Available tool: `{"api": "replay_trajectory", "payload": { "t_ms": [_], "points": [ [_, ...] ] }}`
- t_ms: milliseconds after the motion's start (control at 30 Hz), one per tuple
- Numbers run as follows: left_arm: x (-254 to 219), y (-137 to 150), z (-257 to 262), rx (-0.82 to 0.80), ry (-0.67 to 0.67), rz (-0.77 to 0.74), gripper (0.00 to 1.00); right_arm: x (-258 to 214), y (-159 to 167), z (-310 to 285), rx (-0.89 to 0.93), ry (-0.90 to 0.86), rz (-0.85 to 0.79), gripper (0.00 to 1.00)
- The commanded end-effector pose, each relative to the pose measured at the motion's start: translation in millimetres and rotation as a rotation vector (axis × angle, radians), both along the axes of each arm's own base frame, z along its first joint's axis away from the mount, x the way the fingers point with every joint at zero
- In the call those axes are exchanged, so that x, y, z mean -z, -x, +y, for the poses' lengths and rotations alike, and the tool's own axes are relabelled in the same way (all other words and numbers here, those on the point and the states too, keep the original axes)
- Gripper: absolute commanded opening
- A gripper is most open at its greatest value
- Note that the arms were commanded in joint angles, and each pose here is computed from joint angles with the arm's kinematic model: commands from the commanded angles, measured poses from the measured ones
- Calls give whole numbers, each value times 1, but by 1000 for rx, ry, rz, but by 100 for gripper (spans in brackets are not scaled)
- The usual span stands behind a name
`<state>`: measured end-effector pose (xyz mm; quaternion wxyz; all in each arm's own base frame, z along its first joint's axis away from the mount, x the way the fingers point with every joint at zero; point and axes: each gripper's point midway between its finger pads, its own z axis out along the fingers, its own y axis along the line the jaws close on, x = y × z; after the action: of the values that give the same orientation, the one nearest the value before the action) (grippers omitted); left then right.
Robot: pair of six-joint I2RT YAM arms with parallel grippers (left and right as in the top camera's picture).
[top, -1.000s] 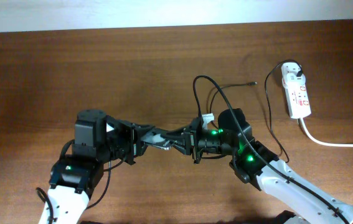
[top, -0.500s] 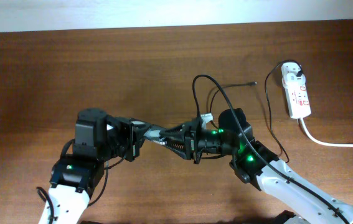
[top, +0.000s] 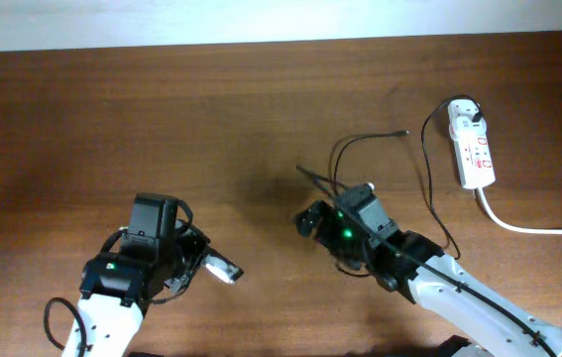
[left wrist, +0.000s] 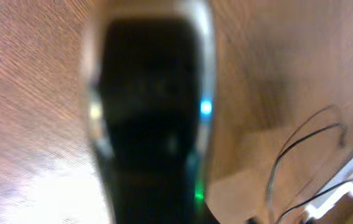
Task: Plug charger to phone and switch on socket
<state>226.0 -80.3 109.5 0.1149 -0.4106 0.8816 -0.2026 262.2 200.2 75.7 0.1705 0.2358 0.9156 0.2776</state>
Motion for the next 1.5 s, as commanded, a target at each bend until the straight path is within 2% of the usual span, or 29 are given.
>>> {"api": "replay_trajectory", "payload": {
  "t_ms": [0, 133, 167, 300, 400, 500, 600, 733, 800, 900, 967, 1067, 1133, 1167, 1200, 1233, 1267, 1333, 1367, 1467],
  "points": [
    [-7, 3, -15, 261, -5, -72, 1, -14, -26, -25, -2, 199, -167, 99],
    [-7, 0, -14, 286, -23, -91, 2, -68, -56, -48, 99, 222, -146, 100],
    [-7, -1, -13, 283, -29, -95, 2, -85, -65, -62, 140, 247, -112, 96],
    [-10, -6, -15, 282, -26, -119, 3, -110, -105, -112, 295, 433, -5, 96],
    [-10, -6, -15, 282, -26, -119, 2, -93, -153, -133, 355, 511, 32, 95],
    [-10, -6, -15, 284, -22, -119, 4, -34, -200, -153, 416, 524, 71, 88],
    [-10, -6, -15, 284, -23, -120, 6, 20, -225, -164, 444, 520, 98, 84],
    [-10, -6, -15, 284, -22, -119, 7, 62, -238, -165, 446, 523, 109, 66],
    [-10, -6, -15, 284, -23, -119, 8, 71, -239, -163, 442, 523, 117, 50],
    [-10, -6, -15, 284, -23, -120, 7, 75, -238, -160, 419, 516, 126, 32],
    [-10, -6, -15, 284, -23, -120, 7, 76, -239, -150, 316, 496, 117, 19],
    [-10, -6, -15, 284, -23, -120, 7, 80, -233, -119, 61, 429, 117, 11],
    [-10, -6, -15, 284, -23, -120, 2, 83, -217, -88, -199, 377, 110, 11],
    [-10, -6, -15, 280, -20, -118, 0, 86, -195, -67, -372, 343, 133, 15],
    [-10, -6, -15, 276, -19, -117, 0, 89, -174, -59, -458, 350, 183, 28],
    [-10, -6, -15, 274, -18, -117, 0, 91, -163, -58, -492, 375, 218, 34],
    [-10, -6, -15, 274, -18, -117, 0, 94, -156, -63, -498, 431, 247, 47],
    [-10, -6, -15, 274, -18, -117, 1, 95, -161, -75, -478, 524, 241, 81],
    [-10, -6, -15, 274, -18, -117, 0, 95, -165, -80, -447, 547, 238, 83],
    [-10, -6, -15, 274, -18, -117, 1, 94, -172, -97, -166, 552, 293, 84]
  ]
}}
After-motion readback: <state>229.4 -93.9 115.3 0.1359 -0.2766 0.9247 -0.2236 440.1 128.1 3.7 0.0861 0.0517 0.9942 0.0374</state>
